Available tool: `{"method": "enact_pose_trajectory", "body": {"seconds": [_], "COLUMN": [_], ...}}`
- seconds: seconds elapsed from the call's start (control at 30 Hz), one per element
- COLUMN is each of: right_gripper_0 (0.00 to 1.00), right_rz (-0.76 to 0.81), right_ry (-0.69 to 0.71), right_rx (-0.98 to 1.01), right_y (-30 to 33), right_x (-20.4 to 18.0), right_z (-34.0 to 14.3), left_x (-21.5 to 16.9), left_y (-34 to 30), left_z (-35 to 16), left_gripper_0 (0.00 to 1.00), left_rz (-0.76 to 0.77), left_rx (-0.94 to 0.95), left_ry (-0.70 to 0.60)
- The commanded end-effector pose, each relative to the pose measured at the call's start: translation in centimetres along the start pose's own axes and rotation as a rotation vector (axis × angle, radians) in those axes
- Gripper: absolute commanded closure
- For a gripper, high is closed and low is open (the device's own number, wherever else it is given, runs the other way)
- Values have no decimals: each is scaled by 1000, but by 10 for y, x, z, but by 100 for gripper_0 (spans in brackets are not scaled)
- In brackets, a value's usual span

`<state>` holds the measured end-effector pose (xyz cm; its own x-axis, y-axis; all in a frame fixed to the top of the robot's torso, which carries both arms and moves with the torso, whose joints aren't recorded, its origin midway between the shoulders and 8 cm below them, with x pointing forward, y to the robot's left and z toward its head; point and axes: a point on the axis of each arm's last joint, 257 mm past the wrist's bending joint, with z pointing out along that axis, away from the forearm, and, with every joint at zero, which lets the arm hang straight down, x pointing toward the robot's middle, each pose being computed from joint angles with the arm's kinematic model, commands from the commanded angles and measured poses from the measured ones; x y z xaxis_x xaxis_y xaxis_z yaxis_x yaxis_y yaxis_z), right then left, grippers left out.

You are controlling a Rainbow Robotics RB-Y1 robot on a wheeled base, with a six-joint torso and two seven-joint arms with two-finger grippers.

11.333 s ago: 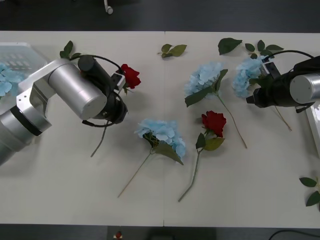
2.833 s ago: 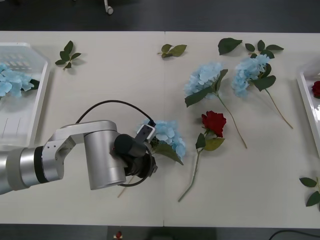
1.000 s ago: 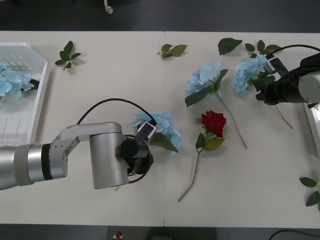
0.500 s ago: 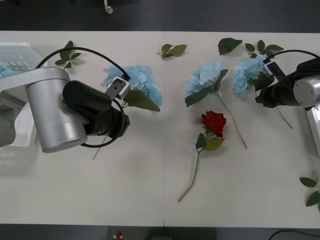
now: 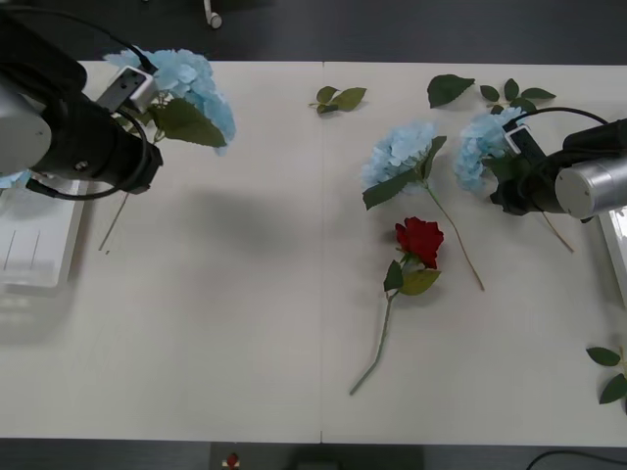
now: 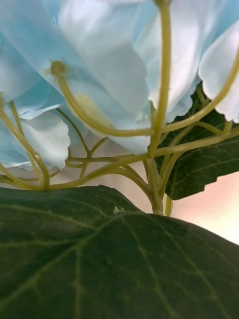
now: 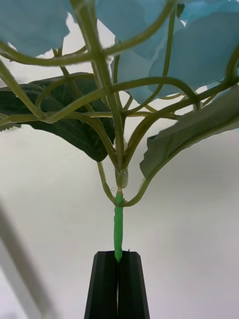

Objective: Put the red flowers into the right box and the blue flowers into the left box

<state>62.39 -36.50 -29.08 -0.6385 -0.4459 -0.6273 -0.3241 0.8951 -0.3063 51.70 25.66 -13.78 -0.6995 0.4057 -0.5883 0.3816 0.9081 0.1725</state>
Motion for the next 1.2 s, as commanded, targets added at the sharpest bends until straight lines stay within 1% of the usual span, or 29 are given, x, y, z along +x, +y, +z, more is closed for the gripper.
{"method": "enact_pose_trajectory", "body": {"seconds": [0.03,0.07,0.1,0.33,0.5,0.6,0.7,0.87,0.97,1.1,1.2], "right_gripper_0": [72,96,100,100,100,100,100,100,100,100,100], "right_rz": [-65,-66,-66,-62,-62,-21,-10,29,80,57,26], "right_ry": [-20,-21,-21,-21,-19,-14,-8,-30,-87,-171,-247], "right_rx": [19,18,18,15,-1,-47,-117,-306,-459,-592,-684], "right_y": [-6,-6,-6,-7,-6,-2,2,15,27,42,58], "right_x": [-17,-18,-18,-18,-19,-24,-32,-51,-63,-78,-98], "right_z": [-2,-2,-2,-2,-7,-18,-37,-78,-102,-126,-149], "left_x": [-8,-8,-9,8,25,35,52,82,97,108,116], "left_y": [70,84,92,173,215,232,251,274,279,278,273], "left_z": [-23,-27,-30,-56,-64,-65,-64,-47,-29,-6,18], "left_gripper_0": [100,100,100,100,100,100,100,100,100,100,100], "left_rz": [-29,-46,-55,-137,-194,-208,-233,-280,-295,-310,-322], "left_rx": [-44,-49,-53,-98,-96,-104,-115,-135,-156,-171,-181], "left_ry": [-31,-36,-41,-29,-33,-29,-15,8,26,40,39]}}
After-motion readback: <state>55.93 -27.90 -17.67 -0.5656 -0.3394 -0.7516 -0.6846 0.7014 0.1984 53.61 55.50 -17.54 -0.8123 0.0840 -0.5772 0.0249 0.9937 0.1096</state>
